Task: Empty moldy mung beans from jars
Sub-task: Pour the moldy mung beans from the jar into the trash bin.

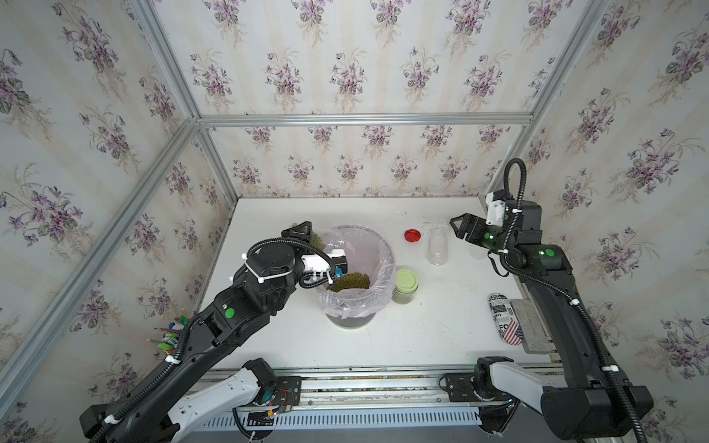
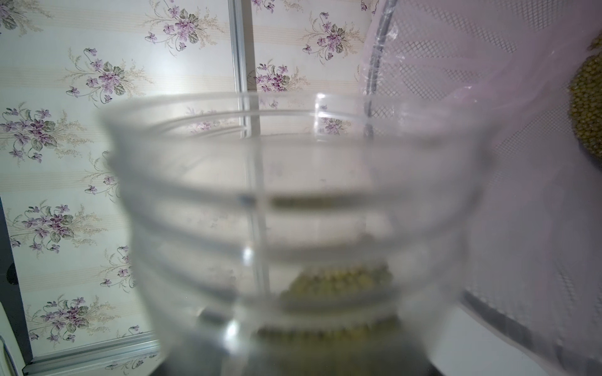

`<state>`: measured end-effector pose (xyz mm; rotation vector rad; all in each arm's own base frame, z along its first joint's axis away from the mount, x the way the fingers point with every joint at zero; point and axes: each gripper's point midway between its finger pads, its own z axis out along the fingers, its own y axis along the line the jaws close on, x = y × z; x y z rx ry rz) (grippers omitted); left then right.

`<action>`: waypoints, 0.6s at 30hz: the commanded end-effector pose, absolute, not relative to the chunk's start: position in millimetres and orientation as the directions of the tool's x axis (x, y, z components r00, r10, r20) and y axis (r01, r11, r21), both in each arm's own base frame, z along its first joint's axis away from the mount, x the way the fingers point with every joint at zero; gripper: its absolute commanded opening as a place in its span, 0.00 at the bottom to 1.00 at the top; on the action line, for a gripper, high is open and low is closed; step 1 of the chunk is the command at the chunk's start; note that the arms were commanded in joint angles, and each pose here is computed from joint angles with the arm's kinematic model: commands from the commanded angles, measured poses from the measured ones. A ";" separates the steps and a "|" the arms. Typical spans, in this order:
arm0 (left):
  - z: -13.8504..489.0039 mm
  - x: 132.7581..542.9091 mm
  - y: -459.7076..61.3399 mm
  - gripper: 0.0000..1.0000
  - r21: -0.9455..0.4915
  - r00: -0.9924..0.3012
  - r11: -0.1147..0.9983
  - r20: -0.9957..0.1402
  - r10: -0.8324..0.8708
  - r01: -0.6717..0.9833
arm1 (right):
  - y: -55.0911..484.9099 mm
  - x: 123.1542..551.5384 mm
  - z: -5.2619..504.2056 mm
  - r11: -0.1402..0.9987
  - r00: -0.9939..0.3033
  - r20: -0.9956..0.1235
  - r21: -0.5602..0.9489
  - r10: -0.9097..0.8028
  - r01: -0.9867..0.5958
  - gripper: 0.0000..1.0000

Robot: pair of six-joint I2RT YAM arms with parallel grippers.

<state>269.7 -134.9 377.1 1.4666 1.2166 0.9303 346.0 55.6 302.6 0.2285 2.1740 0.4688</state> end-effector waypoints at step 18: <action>388.5 275.1 -126.9 0.50 0.979 0.169 -0.116 0.088 0.982 0.168 | 55.1 347.8 312.1 0.914 -0.567 -0.758 0.405 0.323 -0.021 0.85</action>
